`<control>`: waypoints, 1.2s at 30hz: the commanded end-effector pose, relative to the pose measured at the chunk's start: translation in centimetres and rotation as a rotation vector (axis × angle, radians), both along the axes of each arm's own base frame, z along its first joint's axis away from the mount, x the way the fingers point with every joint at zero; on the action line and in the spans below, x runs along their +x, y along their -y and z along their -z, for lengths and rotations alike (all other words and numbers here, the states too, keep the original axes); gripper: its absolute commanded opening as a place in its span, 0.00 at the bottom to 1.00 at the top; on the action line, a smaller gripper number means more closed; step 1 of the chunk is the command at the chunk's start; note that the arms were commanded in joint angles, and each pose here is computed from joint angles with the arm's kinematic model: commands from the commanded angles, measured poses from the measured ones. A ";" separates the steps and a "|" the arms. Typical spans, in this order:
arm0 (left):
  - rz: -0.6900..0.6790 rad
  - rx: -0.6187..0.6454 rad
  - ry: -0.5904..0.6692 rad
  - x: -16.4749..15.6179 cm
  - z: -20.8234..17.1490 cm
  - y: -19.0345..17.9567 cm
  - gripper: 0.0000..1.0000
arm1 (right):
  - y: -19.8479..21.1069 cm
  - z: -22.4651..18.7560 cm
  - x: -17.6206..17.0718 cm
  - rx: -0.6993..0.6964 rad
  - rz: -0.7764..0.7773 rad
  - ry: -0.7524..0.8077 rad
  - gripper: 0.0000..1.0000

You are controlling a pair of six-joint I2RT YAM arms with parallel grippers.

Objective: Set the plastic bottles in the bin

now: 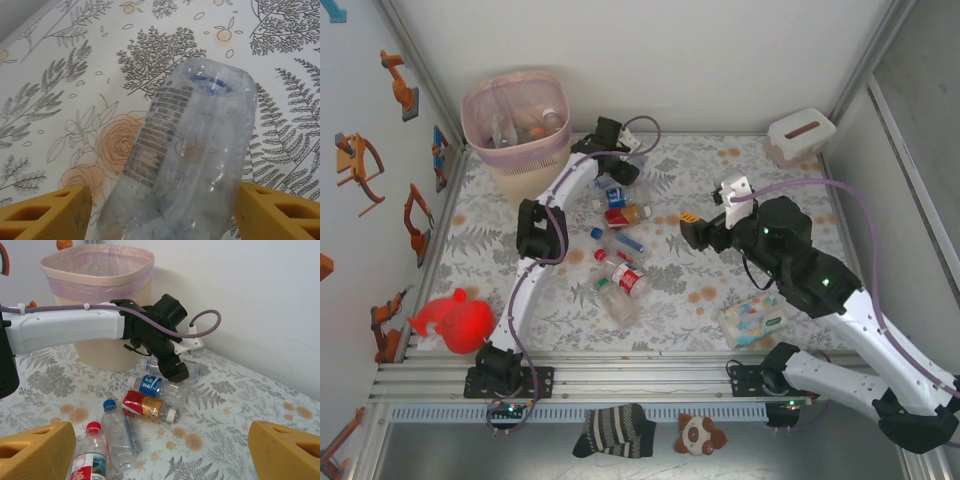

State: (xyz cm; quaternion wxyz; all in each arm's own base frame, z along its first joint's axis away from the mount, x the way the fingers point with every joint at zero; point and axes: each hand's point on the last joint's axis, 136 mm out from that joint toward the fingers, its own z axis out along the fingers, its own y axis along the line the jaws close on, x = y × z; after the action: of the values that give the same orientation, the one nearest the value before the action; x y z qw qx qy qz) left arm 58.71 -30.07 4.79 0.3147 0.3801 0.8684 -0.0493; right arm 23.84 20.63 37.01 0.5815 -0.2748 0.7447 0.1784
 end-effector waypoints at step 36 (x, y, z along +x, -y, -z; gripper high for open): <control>0.034 -0.156 0.217 -0.2 -15.2 1.3 0.57 | -1.0 -3.2 0.5 0.045 -0.025 0.083 0.88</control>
State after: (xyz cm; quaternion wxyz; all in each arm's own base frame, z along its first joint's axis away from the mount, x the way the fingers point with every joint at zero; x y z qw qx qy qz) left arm 58.91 -30.94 12.35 0.3727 0.3751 0.8458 -0.0715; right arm 24.55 22.07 37.38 0.5809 -0.2891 0.7379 0.1858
